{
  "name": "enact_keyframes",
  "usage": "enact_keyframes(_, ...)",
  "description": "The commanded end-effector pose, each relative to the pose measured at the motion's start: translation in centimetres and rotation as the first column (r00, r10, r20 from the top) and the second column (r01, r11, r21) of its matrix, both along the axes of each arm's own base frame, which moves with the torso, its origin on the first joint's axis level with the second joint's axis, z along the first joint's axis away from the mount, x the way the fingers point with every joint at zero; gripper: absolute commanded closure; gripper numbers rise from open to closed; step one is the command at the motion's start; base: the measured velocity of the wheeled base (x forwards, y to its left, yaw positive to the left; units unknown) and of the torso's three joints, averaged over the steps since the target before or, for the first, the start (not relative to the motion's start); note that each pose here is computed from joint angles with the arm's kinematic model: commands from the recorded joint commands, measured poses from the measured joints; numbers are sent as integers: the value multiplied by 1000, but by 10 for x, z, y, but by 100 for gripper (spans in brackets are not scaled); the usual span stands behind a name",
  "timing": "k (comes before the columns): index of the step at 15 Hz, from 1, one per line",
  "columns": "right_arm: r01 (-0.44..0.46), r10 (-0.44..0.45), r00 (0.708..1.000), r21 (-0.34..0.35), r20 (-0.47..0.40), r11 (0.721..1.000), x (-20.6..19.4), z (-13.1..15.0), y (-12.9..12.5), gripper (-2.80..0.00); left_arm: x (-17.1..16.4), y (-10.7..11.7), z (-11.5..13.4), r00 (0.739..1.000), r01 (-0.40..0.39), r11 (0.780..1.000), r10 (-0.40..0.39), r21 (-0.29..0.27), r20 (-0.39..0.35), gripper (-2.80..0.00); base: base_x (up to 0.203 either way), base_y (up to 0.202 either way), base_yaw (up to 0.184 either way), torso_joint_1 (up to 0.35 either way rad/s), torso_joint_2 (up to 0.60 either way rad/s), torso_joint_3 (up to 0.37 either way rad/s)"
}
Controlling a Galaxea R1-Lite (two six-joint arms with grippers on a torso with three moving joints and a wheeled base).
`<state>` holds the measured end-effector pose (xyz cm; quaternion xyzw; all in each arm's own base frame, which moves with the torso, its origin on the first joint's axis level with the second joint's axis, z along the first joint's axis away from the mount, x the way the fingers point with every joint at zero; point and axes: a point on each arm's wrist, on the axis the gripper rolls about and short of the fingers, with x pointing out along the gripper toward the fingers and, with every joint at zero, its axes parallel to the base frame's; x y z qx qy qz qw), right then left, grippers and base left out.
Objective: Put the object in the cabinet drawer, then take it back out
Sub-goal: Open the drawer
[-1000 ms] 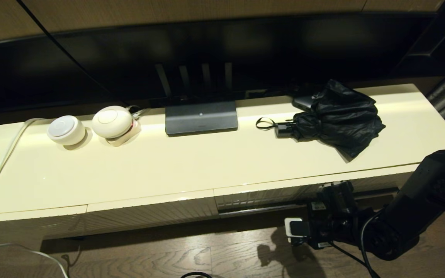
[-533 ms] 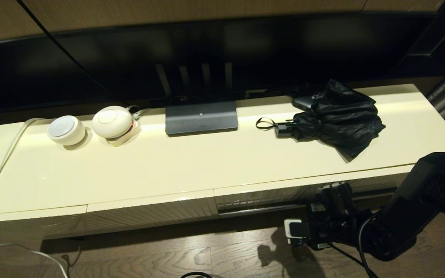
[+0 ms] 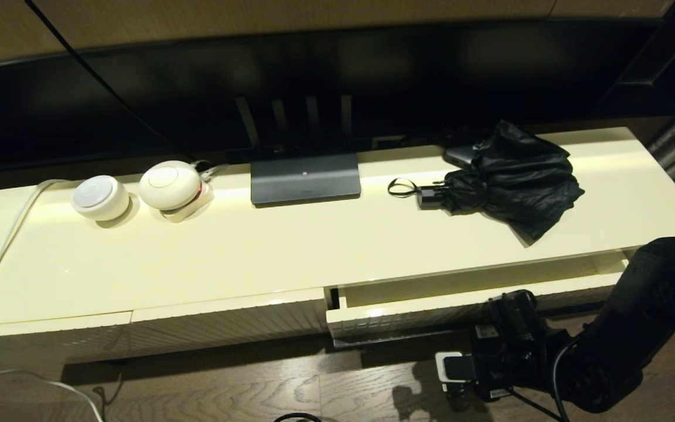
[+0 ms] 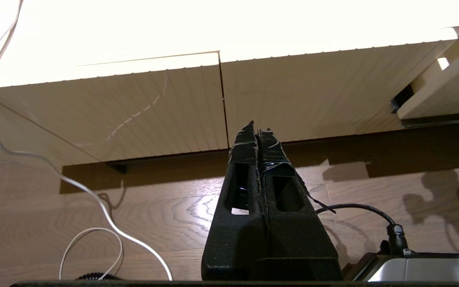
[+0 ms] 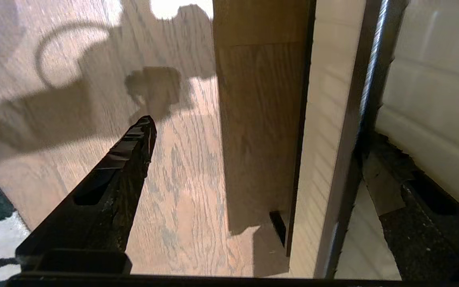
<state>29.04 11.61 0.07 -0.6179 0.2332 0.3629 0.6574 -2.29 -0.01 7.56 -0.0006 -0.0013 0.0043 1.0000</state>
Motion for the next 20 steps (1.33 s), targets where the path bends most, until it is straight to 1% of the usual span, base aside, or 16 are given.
enact_keyframes(1, -8, 8, 1000, -2, 8, 1000, -4, 3, 0, -280, 0, 0, -1, 1000, -1, 1000, 1, 0, -4, 0, 0, 0, 0, 0, 0, 0)
enact_keyframes(4, -16, 16, 1000, -3, 3, 1000, -10, 5, 0, -280, 0, 0, -1, 1000, -1, 1000, 1, 0, -4, 0, 0, 0, 0, 0, 0, 0)
enact_keyframes(9, -15, 14, 998, 16, 60, 1000, -9, 13, 0, -280, 0, 0, -1, 1000, -1, 1000, 1, 0, -4, 0, 0, 0, 0, 0, 0, 0)
enact_keyframes(15, -19, 17, 996, 24, 88, 1000, -17, 26, -3, -280, 0, 0, -1, 1000, -1, 1000, 1, 0, -4, 0, 0, 0, 0, 0, 0, 0)
enact_keyframes(17, -25, 21, 993, 33, 112, 999, -30, 41, -7, -280, 0, 0, -1, 1000, -1, 1000, 1, 0, -6, 0, 0, 0, 0, 0, 0, 0)
enact_keyframes(19, -30, 24, 991, 43, 131, 999, -52, 59, -15, -280, 0, 0, -1, 1000, -1, 1000, 1, 0, -3, 0, 0, 0, 0, 0, 0, 0)
enact_keyframes(20, -30, 25, 992, 39, 120, 999, -66, 63, -20, 0, 0, 0, -1, 1000, -1, 1000, 1, 0, -5, 0, 0, 0, 0, 0, 0, 0)
